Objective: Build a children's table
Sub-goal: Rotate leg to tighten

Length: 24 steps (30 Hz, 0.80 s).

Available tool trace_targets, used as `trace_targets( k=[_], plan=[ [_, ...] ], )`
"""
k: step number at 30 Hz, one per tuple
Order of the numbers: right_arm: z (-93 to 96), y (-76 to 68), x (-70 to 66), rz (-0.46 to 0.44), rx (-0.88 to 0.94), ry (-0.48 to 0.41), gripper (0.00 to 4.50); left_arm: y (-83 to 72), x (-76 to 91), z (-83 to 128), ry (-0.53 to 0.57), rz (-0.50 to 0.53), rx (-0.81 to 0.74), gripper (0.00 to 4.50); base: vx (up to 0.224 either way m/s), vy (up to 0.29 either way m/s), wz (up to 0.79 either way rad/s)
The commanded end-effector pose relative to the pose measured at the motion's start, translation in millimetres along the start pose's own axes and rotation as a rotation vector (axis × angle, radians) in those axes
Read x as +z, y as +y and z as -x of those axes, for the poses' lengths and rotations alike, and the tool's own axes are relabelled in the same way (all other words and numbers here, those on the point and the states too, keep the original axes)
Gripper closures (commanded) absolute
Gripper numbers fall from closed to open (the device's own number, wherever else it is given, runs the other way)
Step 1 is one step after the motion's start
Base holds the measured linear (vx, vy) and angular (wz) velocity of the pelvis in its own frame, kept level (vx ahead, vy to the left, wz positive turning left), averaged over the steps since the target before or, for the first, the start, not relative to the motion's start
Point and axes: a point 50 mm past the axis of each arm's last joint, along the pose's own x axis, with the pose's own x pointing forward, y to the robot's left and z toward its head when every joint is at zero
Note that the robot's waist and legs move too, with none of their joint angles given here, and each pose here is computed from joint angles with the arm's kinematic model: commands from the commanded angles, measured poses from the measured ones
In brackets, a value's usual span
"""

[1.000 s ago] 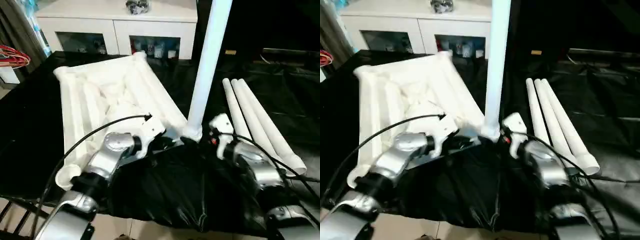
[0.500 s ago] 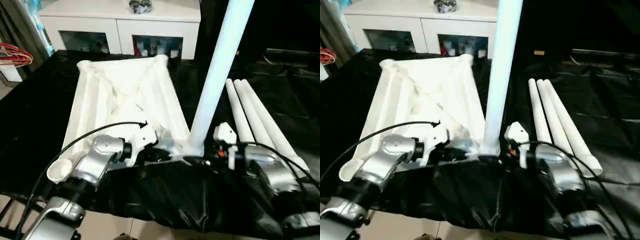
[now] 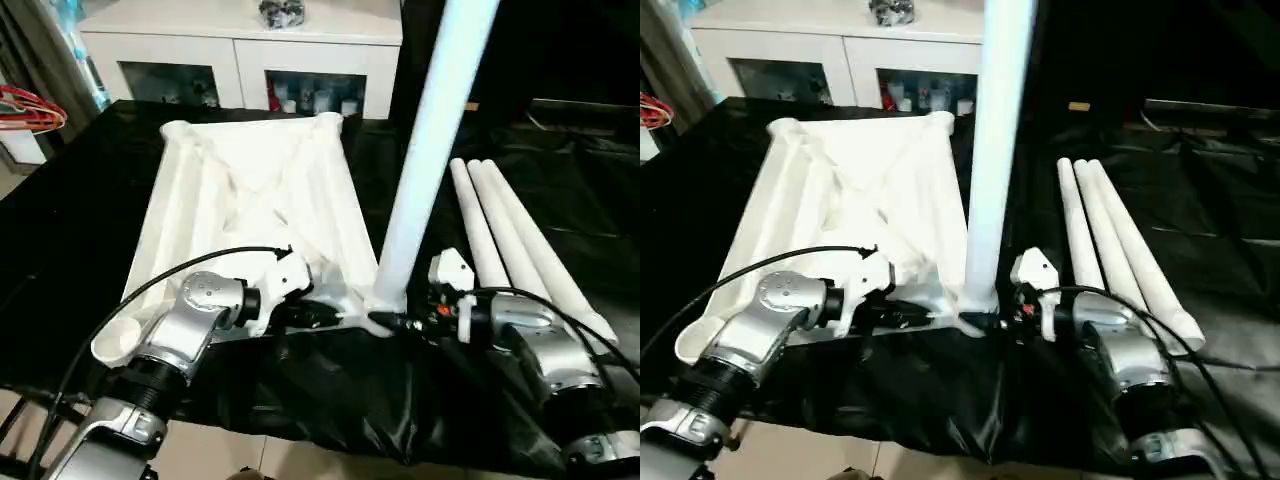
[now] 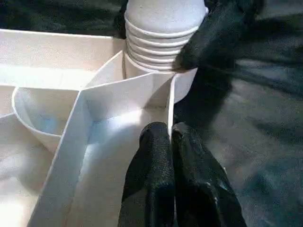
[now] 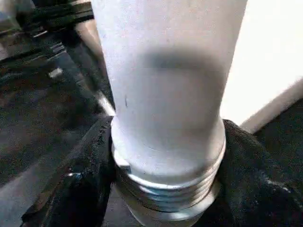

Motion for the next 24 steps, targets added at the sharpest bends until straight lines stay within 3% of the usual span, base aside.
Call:
trace_targets(
  k=[1,5,8,12,13,15,24],
  plan=[
    [-19.0,4.8,-13.7,-0.055,-0.092,0.053,1.75,2.3,23.8,-17,-0.083,-0.007,0.061,4.50,0.000,0.000,0.00],
    [-40.9,-3.1,-9.9,-0.140,-0.320,0.023,1.76,7.2,38.4,-37,-0.101,0.015,0.187,4.50,0.000,0.000,0.00],
    [-51.6,-7.1,-5.9,-0.155,-0.458,0.017,1.76,8.7,44.1,-47,-0.099,0.030,0.244,4.50,0.000,0.000,0.00],
    [-60.3,-5.4,-0.1,-0.169,-0.496,-0.035,1.76,7.2,44.5,-49,-0.080,-0.011,0.240,4.50,0.000,0.000,0.00],
    [-61.5,-5.1,1.0,-0.176,-0.498,-0.048,1.20,6.7,44.2,-49,-0.076,-0.022,0.235,4.50,0.000,0.000,0.00],
    [-61.5,-5.6,4.4,-0.199,-0.482,-0.087,1.06,5.6,44.3,-47,-0.091,-0.042,0.213,4.50,0.000,0.000,0.00],
    [-38.7,-19.1,8.8,-0.079,-0.440,-0.102,0.27,4.3,37.0,-32,-0.122,-0.070,0.150,4.50,0.000,0.000,0.00]
  ],
)
